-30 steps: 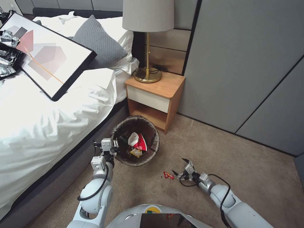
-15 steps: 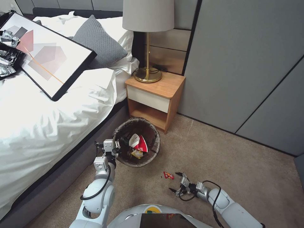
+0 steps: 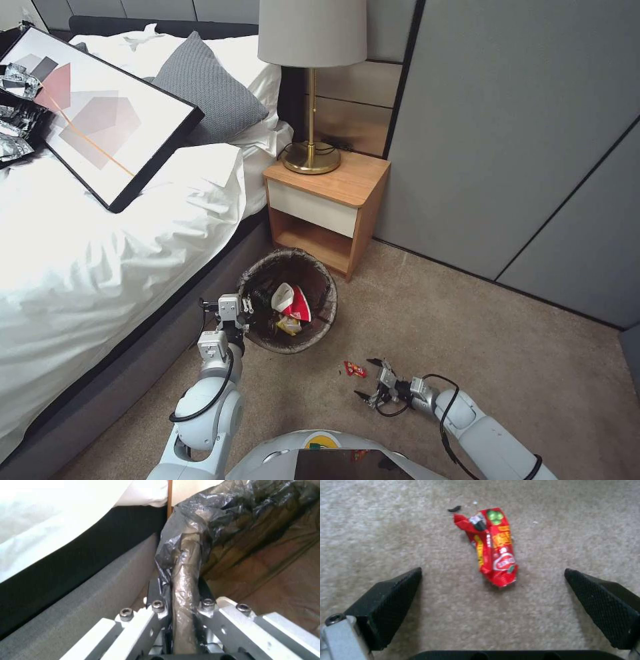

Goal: Pick up the trash bin, then pick up the garbage from the floor and place it into the trash bin.

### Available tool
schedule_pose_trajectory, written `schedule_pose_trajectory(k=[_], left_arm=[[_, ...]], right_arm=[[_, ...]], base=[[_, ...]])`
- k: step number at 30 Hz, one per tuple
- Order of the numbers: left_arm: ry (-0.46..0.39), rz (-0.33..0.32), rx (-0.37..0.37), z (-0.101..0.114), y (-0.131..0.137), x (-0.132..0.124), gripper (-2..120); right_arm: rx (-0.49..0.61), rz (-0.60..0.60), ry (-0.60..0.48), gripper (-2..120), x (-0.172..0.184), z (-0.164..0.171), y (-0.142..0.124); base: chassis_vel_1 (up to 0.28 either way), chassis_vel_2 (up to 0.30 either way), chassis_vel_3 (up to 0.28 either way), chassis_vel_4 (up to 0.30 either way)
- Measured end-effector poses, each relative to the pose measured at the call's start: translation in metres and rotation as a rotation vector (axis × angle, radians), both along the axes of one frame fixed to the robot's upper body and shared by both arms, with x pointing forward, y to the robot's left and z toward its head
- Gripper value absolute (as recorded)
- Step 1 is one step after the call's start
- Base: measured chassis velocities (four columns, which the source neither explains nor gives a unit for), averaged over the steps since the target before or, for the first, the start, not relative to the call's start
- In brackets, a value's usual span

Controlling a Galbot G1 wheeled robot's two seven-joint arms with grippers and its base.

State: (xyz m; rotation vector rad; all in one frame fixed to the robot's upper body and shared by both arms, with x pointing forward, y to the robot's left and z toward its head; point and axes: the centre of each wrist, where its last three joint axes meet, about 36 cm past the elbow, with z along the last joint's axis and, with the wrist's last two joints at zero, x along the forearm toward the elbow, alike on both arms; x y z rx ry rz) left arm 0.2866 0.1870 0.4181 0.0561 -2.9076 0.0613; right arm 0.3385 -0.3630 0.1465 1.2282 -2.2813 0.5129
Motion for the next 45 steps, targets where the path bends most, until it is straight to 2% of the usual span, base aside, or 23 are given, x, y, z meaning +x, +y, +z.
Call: schedule_pose_trajectory(k=[15, 19, 28, 32, 33, 36, 37, 38, 40, 41, 42, 44, 45], left_arm=[[0.003, -0.002, 0.002, -0.002, -0.001, 0.000, 3], [0.004, -0.003, 0.004, -0.003, -0.002, -0.001, 3], [0.005, -0.005, 0.003, -0.004, -0.003, -0.001, 3], [0.005, -0.005, 0.002, -0.004, -0.004, 0.000, 3], [0.005, -0.005, 0.002, -0.004, -0.004, 0.000, 3], [0.005, -0.004, 0.003, -0.004, -0.004, 0.000, 3], [0.005, -0.004, 0.003, -0.004, -0.004, 0.000, 3], [0.006, -0.003, 0.003, -0.004, -0.004, 0.000, 3], [0.006, -0.003, 0.003, -0.005, -0.003, 0.000, 3], [0.006, -0.003, 0.003, -0.005, -0.003, 0.000, 3], [0.007, -0.002, 0.003, -0.005, -0.004, 0.000, 3], [0.006, -0.002, 0.002, -0.005, -0.004, 0.001, 3], [0.004, -0.001, 0.002, -0.005, -0.004, 0.002, 3]], right_arm=[[0.003, -0.017, -0.024, 100, 0.010, 0.003, 0.000], [0.006, -0.014, -0.029, 92, 0.011, 0.003, 0.002], [0.008, -0.002, -0.039, 86, 0.016, 0.004, 0.008], [0.009, 0.000, -0.039, 71, 0.016, 0.003, 0.010], [0.009, 0.000, -0.039, 71, 0.016, 0.003, 0.010], [0.013, 0.005, -0.042, 58, 0.016, 0.002, 0.011], [0.013, 0.005, -0.042, 58, 0.016, 0.002, 0.011], [0.014, 0.008, -0.040, 51, 0.017, 0.001, 0.010], [0.014, 0.009, -0.040, 43, 0.017, 0.001, 0.010], [0.014, 0.009, -0.040, 43, 0.017, 0.001, 0.010], [0.016, 0.010, -0.039, 35, 0.017, -0.001, 0.010], [0.017, 0.010, -0.037, 33, 0.016, -0.002, 0.010], [0.020, 0.010, -0.034, 25, 0.015, -0.003, 0.011]], base=[[0.000, 0.000, 0.000, 0.000], [0.000, 0.000, 0.000, 0.000], [0.000, 0.000, 0.000, 0.000], [0.000, 0.000, 0.000, 0.000], [0.000, 0.000, 0.000, 0.000], [0.000, 0.000, 0.000, 0.000], [0.000, 0.000, 0.000, 0.000], [0.000, 0.000, 0.000, 0.000], [0.000, 0.000, 0.000, 0.000], [0.000, 0.000, 0.000, 0.000], [0.000, 0.000, 0.000, 0.000], [0.000, 0.000, 0.000, 0.000], [0.000, 0.000, 0.000, 0.000]])
